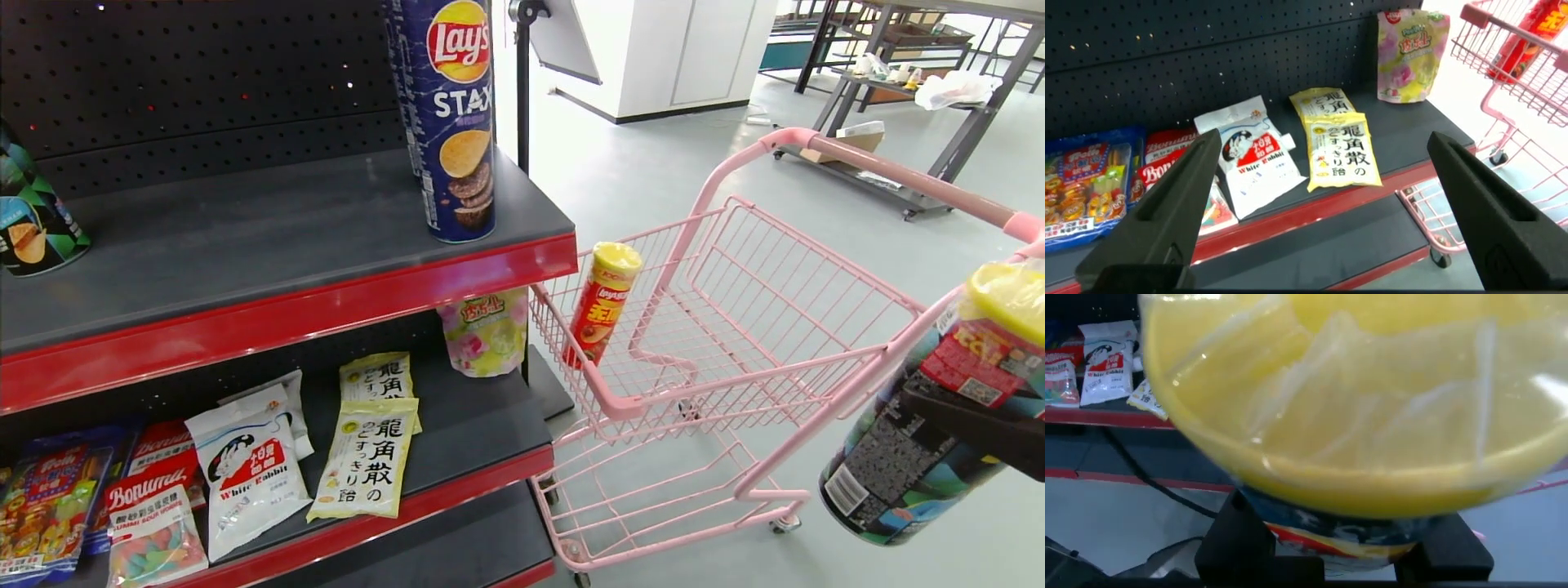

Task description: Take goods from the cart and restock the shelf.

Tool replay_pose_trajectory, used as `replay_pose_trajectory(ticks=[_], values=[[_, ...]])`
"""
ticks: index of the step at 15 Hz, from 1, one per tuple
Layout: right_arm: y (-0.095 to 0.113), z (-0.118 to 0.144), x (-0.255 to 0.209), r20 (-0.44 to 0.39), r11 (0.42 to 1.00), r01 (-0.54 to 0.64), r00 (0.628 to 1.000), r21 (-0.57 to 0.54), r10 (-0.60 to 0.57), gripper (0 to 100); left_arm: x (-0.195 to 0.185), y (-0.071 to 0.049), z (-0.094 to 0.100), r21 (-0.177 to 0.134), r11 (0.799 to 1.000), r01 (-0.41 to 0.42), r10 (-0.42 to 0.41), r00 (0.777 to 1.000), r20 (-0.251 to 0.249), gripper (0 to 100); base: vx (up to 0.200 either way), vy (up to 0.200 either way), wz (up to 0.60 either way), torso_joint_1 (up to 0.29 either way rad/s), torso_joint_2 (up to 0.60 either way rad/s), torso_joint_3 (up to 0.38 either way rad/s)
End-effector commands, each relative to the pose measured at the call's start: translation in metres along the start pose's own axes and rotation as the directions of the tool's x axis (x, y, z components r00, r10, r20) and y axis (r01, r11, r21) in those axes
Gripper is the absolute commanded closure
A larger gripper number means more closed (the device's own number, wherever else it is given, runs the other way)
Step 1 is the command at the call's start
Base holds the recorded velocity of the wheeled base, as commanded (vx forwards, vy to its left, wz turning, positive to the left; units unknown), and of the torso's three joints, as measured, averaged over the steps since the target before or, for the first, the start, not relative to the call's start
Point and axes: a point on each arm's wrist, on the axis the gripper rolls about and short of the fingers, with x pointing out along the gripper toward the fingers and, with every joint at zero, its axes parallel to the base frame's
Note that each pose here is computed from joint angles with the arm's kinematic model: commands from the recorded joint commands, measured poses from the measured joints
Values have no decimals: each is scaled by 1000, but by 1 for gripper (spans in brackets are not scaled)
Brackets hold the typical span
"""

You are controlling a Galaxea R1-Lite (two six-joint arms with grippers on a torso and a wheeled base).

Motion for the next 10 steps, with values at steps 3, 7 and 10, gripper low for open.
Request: replay_pose_trajectory(ticks=[3,7,10], values=[[0,4,10,-21,999,-32,999,-16,32,100,0,0,0,0,1000,0,0,1000,-1,0,0,0,0,144,-422,-287],[-2,14,25,-32,996,-77,997,-36,75,100,0,0,0,1,1000,0,0,1000,-3,0,0,0,0,193,-527,-343],[-3,19,35,-43,995,-96,995,-36,95,100,0,0,0,0,1000,1,-1,1000,-3,0,0,0,0,224,-570,-349]])
